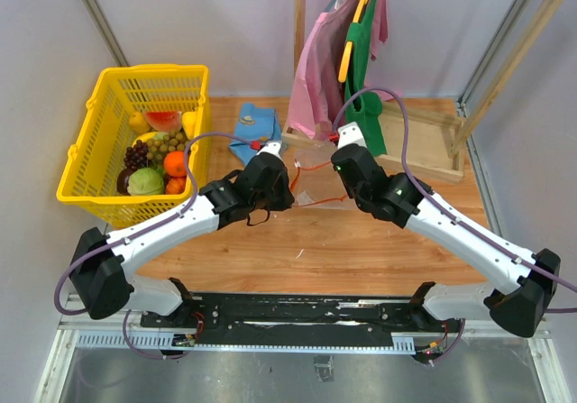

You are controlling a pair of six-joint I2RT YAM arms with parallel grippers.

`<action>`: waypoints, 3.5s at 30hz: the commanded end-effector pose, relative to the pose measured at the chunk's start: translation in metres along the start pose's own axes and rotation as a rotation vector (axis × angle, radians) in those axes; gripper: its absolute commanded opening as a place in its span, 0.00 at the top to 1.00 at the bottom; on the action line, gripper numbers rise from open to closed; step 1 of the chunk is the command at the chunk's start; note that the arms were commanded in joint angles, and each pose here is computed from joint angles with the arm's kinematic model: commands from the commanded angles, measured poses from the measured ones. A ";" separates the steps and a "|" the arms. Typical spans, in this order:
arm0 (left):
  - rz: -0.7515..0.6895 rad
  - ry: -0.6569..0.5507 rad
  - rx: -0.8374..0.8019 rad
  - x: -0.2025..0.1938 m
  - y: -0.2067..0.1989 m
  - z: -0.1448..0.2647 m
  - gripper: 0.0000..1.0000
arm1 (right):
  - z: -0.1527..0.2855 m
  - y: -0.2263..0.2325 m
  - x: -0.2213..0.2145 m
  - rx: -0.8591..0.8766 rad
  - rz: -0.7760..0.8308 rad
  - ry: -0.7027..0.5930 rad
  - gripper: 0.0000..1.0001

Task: Place the food in the zip-top bag and seal the zipper
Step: Open the zipper of the food storage bag at the center of the board, then pick up the fake vegetable from the bin.

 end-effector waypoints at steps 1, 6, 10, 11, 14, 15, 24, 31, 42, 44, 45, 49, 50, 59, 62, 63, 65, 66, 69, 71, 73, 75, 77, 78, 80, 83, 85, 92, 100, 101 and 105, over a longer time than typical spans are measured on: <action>-0.032 0.010 -0.017 -0.002 0.004 -0.008 0.99 | -0.007 0.006 0.002 0.058 0.022 -0.009 0.99; -0.023 -0.016 -0.019 0.000 0.004 -0.005 0.88 | -0.016 0.019 0.006 0.122 0.002 0.013 0.99; -0.013 -0.066 -0.045 0.009 -0.001 0.007 0.67 | -0.018 0.020 0.012 0.107 0.012 0.039 0.99; -0.010 -0.084 -0.055 0.012 -0.002 0.011 0.63 | -0.019 0.020 0.013 0.094 0.020 0.042 0.99; -0.002 -0.145 -0.085 0.025 -0.006 0.027 0.52 | -0.018 0.020 0.016 0.057 0.045 0.047 0.99; -0.002 -0.162 -0.087 0.029 -0.007 0.032 0.49 | -0.019 0.020 0.016 0.044 0.052 0.051 0.99; -0.023 -0.323 -0.023 0.064 -0.006 0.084 0.22 | -0.019 0.024 0.018 -0.040 0.104 0.109 0.99; -0.043 -0.437 0.165 0.103 0.020 0.119 0.08 | -0.020 0.028 0.016 -0.023 0.113 0.113 0.99; 0.056 -0.551 0.520 0.156 0.095 0.158 0.01 | -0.019 0.028 0.015 -0.010 0.119 0.108 0.99; 0.080 -0.563 0.572 0.161 0.109 0.160 0.01 | -0.018 0.027 0.015 -0.007 0.116 0.107 0.99; 0.095 -0.568 0.596 0.163 0.115 0.161 0.01 | -0.018 0.027 0.014 -0.007 0.116 0.107 0.99; 0.168 -0.544 0.656 0.167 0.143 0.153 0.01 | -0.017 0.026 0.014 -0.006 0.119 0.104 0.99; 0.190 -0.534 0.662 0.168 0.150 0.151 0.01 | -0.018 0.026 0.014 -0.006 0.121 0.105 0.99; 0.340 -0.545 0.734 0.174 0.199 0.141 0.01 | -0.020 0.033 0.011 0.035 0.129 0.109 0.99; 0.383 -0.545 0.757 0.176 0.216 0.133 0.01 | -0.021 0.035 0.010 0.054 0.128 0.106 0.99; 0.397 -0.543 0.762 0.177 0.221 0.128 0.01 | -0.021 0.035 0.010 0.057 0.128 0.107 0.99; 0.428 -0.526 0.758 0.177 0.231 0.119 0.01 | -0.021 0.036 0.008 0.067 0.129 0.106 0.99; 0.442 -0.521 0.756 0.178 0.235 0.115 0.01 | -0.021 0.036 0.008 0.074 0.129 0.102 0.99; 0.466 -0.514 0.791 0.178 0.252 0.101 0.01 | -0.019 0.038 0.007 0.107 0.132 0.085 0.99; 0.476 -0.514 0.835 0.176 0.264 0.094 0.01 | -0.019 0.038 0.007 0.116 0.128 0.080 0.99; 0.502 -0.506 0.866 0.173 0.277 0.089 0.01 | -0.019 0.039 0.007 0.121 0.126 0.074 0.99; 0.525 -0.500 0.877 0.171 0.288 0.084 0.01 | -0.020 0.040 0.007 0.129 0.128 0.075 0.99; 0.538 -0.498 0.881 0.171 0.296 0.079 0.01 | -0.020 0.041 0.007 0.135 0.130 0.074 0.99; 0.541 -0.496 0.877 0.171 0.299 0.076 0.01 | -0.021 0.042 0.007 0.139 0.132 0.073 0.99; 0.549 -0.477 0.877 0.169 0.306 0.068 0.01 | -0.022 0.043 0.007 0.147 0.132 0.074 0.99; 0.564 -0.441 0.861 0.164 0.314 0.053 0.01 | -0.024 0.046 0.008 0.157 0.136 0.076 0.99; 0.571 -0.417 0.849 0.159 0.318 0.046 0.04 | -0.025 0.047 0.009 0.159 0.136 0.077 0.99; 0.541 -0.395 0.850 0.153 0.326 0.038 0.20 | -0.028 0.049 0.010 0.159 0.139 0.087 0.99; 0.512 -0.395 0.815 0.153 0.325 0.036 0.58 | -0.029 0.050 0.013 0.161 0.136 0.089 0.99; 0.507 -0.398 0.810 0.154 0.324 0.037 0.66 | -0.029 0.050 0.013 0.163 0.135 0.090 0.99; 0.492 -0.419 0.780 0.160 0.316 0.044 0.91 | -0.027 0.049 0.014 0.162 0.131 0.087 0.99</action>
Point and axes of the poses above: each gripper's point midway between its finger pads, its own z axis back along the fingers, its own y axis along the line the jaws close on, x = y × z, the point moved 9 cm from there along z, back along the fingers, and after that the axes turned 14 degrees about z, right-handed, at the moved point
